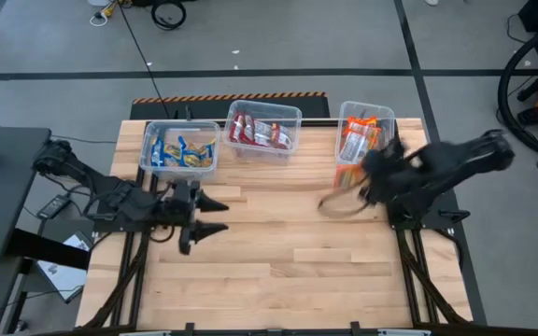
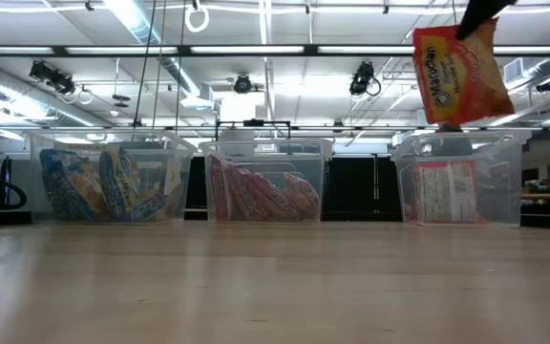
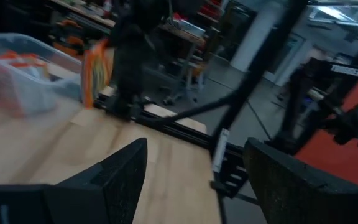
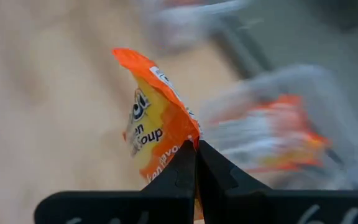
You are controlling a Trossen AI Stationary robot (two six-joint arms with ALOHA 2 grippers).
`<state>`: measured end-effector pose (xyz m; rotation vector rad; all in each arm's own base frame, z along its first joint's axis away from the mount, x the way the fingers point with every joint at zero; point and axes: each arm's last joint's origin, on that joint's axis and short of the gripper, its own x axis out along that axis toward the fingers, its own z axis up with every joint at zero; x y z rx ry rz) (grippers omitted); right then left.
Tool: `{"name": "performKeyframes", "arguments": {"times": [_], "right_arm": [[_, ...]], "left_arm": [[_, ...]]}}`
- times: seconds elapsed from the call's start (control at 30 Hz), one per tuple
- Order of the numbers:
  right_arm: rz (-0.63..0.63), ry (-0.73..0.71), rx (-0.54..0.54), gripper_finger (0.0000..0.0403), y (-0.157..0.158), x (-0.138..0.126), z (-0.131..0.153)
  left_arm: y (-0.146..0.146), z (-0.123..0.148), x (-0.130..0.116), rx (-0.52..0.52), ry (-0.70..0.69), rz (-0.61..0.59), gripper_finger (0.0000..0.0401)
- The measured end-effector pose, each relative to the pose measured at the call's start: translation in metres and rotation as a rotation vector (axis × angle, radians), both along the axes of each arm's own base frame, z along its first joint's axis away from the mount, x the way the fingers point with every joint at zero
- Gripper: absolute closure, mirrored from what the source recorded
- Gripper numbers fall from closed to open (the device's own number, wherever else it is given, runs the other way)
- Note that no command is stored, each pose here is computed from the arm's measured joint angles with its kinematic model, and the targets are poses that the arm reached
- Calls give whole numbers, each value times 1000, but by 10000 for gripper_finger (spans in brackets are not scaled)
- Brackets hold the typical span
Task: Sort Maruchan noodles
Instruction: Put the right orange noodle pack into the right transparent bin
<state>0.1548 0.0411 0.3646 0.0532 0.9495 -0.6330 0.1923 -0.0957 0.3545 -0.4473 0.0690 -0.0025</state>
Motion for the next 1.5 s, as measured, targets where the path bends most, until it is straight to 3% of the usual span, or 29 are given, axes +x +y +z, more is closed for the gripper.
{"name": "performKeyframes", "arguments": {"times": [0.13, 0.3, 0.4, 0.6, 0.77, 1.0, 1.27, 1.5], "right_arm": [[-208, -170, -114, 395, -35, -42, 18], [-316, -239, -223, 395, -60, -74, 16], [-322, -258, -200, 396, -65, -84, 4], [-313, -366, -160, 396, -74, -75, -33], [-380, -351, -159, 396, -87, -59, -68], [-461, -301, -11, 396, -101, -55, -104], [-563, -357, 183, 396, -121, -53, -111], [-634, -276, 329, 389, -148, -42, -129]], "left_arm": [[16, 0, 7, 11, 0, 81, 131], [42, 3, 17, 50, -24, 143, 131], [59, 7, 21, 68, -64, 175, 131], [85, 17, 24, 77, -157, 258, 131], [96, 18, 25, 78, -177, 291, 131], [102, 18, 25, 81, -174, 316, 131], [111, 18, 25, 47, -180, 359, 131], [122, 18, 24, -12, -191, 410, 131]]}}
